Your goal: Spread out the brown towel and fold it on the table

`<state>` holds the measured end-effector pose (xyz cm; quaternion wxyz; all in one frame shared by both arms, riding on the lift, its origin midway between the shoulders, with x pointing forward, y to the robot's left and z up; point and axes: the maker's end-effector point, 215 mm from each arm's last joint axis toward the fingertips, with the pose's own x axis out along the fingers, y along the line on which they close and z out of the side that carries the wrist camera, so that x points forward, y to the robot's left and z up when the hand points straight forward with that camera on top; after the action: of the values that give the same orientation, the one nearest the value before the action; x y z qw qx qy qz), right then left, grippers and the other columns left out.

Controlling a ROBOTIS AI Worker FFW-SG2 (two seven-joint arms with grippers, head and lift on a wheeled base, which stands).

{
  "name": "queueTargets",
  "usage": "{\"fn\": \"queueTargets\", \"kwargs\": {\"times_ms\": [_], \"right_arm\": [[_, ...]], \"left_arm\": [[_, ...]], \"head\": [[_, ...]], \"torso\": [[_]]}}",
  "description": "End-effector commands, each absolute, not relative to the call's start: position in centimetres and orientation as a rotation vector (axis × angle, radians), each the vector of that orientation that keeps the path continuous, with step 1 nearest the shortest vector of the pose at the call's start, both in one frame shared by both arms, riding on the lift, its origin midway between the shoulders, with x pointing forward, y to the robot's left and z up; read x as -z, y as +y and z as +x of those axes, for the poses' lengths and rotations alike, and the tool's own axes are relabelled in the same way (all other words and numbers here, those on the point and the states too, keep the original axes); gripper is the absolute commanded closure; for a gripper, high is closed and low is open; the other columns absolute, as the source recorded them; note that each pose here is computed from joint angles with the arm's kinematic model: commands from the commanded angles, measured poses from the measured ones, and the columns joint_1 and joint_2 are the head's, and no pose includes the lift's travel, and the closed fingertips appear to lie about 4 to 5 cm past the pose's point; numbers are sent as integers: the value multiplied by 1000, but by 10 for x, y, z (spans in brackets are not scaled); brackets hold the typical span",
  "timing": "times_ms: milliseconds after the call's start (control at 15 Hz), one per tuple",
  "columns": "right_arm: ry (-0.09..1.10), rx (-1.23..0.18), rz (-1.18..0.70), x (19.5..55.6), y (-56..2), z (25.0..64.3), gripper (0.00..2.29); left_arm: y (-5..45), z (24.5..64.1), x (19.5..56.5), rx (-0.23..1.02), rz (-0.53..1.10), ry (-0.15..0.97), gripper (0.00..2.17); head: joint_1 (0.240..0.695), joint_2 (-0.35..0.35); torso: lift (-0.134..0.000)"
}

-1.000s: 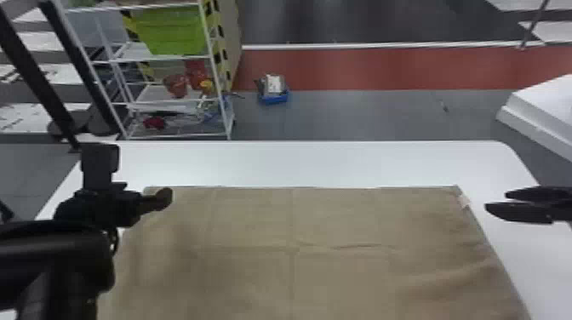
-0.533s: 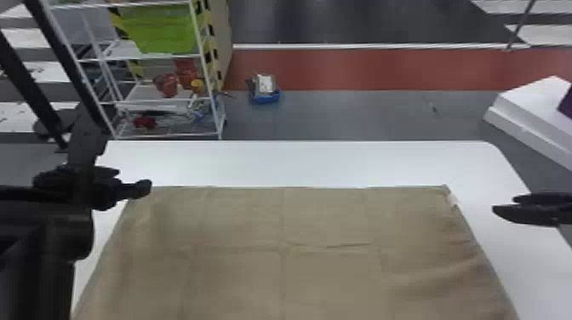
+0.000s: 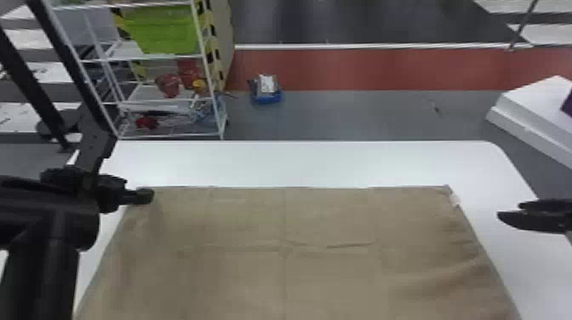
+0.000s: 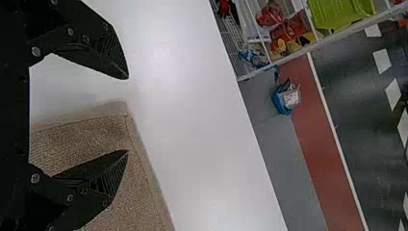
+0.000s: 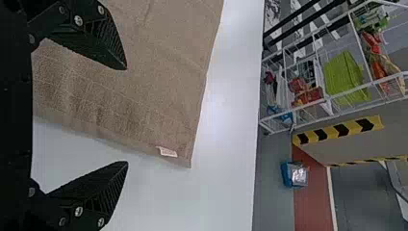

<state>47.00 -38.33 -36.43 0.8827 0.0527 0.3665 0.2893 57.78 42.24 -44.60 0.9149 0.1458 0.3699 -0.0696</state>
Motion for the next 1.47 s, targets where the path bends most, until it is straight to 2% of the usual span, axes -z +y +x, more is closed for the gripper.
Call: {"fn": "queueTargets", "kwargs": {"times_ms": [0,67,133,733,867,1067,1400], "right_arm": [[769,-606,113,369,-384,468,208],[772,-608,110,373,-385,467,208],[773,-607,106,374,-388,467,208],[766,-598,90,371,-402,467,208],[768,-597,94,372,-402,467,208],[771,-598,102,373,-401,468,208],[796,-552,125,381,-400,504,208]], "left_arm": [[421,582,449,143,292,773,421],[419,584,448,146,292,771,458],[417,583,449,150,291,773,589],[415,580,462,146,276,823,606],[415,581,461,145,274,821,812],[411,574,469,152,278,828,812],[410,566,474,153,278,832,812]], "head": [[695,42],[695,41],[695,40],[695,17],[695,14],[695,13],[695,7]], "torso": [[-124],[-124],[-124],[-124],[-124],[-124],[-124]]}}
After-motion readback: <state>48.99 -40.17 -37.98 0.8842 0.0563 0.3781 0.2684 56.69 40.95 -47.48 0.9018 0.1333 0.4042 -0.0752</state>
